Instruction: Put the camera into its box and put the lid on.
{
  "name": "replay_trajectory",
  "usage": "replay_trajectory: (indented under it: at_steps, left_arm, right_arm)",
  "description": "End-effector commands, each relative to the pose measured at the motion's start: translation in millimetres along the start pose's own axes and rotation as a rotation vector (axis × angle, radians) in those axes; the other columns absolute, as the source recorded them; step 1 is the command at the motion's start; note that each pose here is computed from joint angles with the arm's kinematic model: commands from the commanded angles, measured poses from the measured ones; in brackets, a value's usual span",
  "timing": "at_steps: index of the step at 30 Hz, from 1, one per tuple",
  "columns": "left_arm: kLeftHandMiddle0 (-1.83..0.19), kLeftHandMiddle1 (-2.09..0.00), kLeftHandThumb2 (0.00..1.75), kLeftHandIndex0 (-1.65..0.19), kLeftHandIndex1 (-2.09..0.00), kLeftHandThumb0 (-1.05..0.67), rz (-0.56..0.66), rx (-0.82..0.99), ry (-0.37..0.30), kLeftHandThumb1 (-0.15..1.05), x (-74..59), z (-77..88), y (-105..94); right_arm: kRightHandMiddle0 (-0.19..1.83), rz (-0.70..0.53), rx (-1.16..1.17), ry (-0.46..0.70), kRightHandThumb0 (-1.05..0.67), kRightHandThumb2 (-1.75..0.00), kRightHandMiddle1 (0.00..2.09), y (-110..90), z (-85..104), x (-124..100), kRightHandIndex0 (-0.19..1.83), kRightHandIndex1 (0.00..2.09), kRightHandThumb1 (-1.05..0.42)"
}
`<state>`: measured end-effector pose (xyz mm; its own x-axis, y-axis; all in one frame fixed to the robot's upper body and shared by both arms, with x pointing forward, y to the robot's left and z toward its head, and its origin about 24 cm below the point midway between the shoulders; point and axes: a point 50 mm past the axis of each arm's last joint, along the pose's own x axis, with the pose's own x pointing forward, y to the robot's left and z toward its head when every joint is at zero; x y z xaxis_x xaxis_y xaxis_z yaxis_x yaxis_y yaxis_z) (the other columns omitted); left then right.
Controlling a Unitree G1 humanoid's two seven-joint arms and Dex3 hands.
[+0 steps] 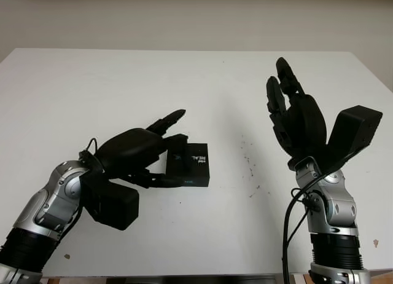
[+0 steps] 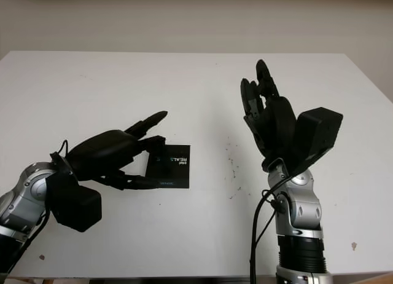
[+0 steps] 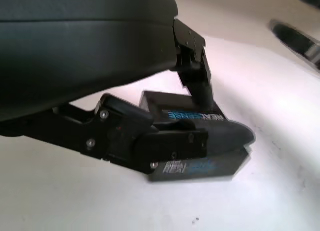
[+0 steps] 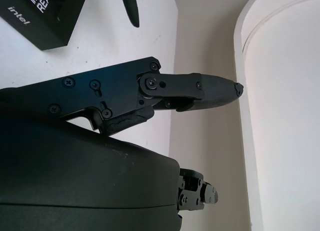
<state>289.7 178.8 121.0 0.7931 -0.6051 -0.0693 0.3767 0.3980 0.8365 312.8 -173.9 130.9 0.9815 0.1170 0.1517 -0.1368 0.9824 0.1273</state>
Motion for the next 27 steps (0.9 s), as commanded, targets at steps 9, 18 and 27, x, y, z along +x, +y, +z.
replay_trajectory:
  at_steps: [9,18,27]
  left_arm:
    - [0.17,-0.02,0.49,0.17,0.00,-0.79,0.444,-0.556,-0.170,1.05,-7.7,5.8,26.7]
    - [0.19,0.00,0.49,0.19,0.00,-0.80,0.556,-0.737,-0.091,1.05,-13.0,-5.9,16.0]
    - [0.19,0.00,0.51,0.19,0.00,-0.74,0.626,-0.898,-0.037,1.05,-19.6,-14.4,3.3]
  right_arm:
    - [-0.06,0.130,-0.049,-0.029,-0.66,-0.36,0.05,25.7,-2.1,-5.4,-0.08,0.05,-1.05]
    - [-0.10,0.166,-0.086,-0.026,-0.68,-0.42,0.03,44.3,-7.0,-4.9,-0.14,0.03,-1.05]
    - [-0.18,0.161,-0.122,0.064,-0.70,-0.46,0.02,47.1,-22.3,-8.2,-0.19,0.00,-1.05]
